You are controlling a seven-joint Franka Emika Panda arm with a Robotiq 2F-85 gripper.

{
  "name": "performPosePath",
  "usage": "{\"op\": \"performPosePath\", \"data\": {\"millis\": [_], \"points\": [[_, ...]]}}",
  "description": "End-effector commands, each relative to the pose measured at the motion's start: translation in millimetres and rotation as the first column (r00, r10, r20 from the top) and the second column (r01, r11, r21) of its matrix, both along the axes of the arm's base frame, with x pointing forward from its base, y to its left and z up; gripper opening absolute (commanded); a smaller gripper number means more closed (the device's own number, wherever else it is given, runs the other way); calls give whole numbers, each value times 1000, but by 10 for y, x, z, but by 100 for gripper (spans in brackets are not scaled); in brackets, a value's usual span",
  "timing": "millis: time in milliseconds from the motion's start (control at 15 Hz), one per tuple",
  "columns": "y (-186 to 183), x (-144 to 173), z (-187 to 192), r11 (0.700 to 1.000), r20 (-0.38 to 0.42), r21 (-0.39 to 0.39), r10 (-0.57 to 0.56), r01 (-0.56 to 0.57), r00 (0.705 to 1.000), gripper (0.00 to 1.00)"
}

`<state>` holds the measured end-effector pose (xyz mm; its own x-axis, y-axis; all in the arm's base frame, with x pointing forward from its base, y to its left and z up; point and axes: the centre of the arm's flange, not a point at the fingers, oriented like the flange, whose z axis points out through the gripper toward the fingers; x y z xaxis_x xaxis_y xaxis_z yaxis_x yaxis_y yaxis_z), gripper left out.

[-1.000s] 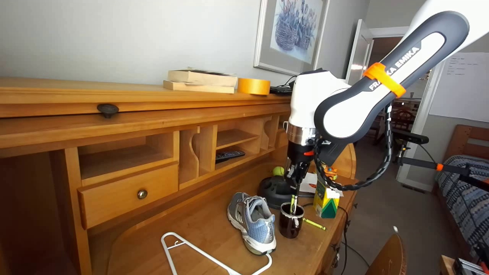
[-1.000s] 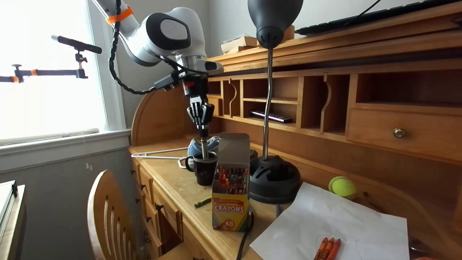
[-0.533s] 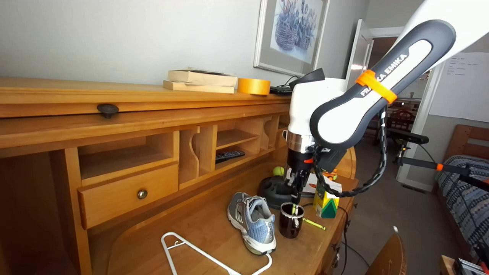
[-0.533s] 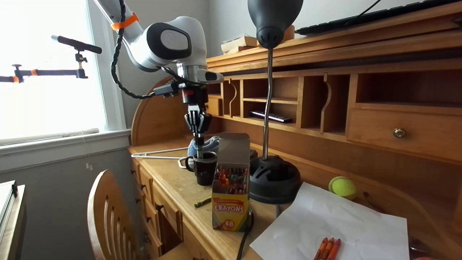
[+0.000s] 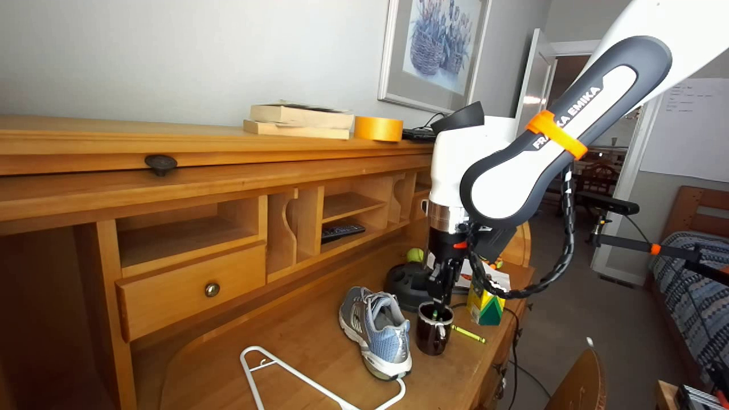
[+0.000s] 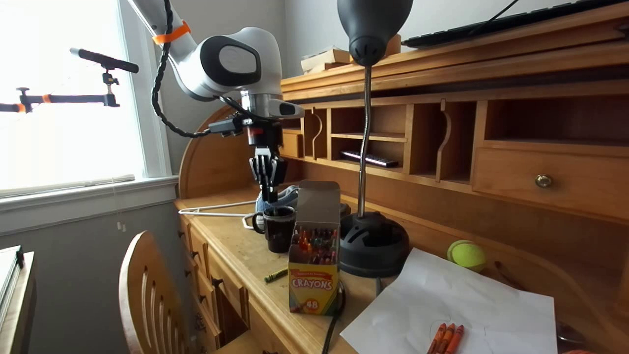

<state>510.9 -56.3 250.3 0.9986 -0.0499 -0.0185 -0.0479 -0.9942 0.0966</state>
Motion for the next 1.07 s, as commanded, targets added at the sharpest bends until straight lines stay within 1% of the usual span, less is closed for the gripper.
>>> {"op": "performPosePath", "data": {"millis": [0,133,200,333,400,467,533,600,667,867,933,1000], "points": [[24,-39,-11,1000,1,16,-2,1,1000,61],[28,-70,44,1000,-2,16,-4,4,1000,75],[19,-103,83,1000,-9,20,-4,4,1000,84],[-15,-203,155,1000,-32,23,-10,11,999,98],[-38,-264,180,999,-60,28,-17,19,998,100],[-43,-338,196,998,-102,68,4,3,995,100],[-40,-421,200,997,-128,76,6,4,992,100],[-38,-505,211,994,-156,107,29,-12,987,100],[-33,-569,220,993,-177,116,37,-16,983,100],[-55,-752,261,989,-204,141,81,-53,976,100],[-84,-809,267,988,-204,136,101,-73,974,100],[-107,-851,267,990,-204,115,103,-81,974,100]]}}
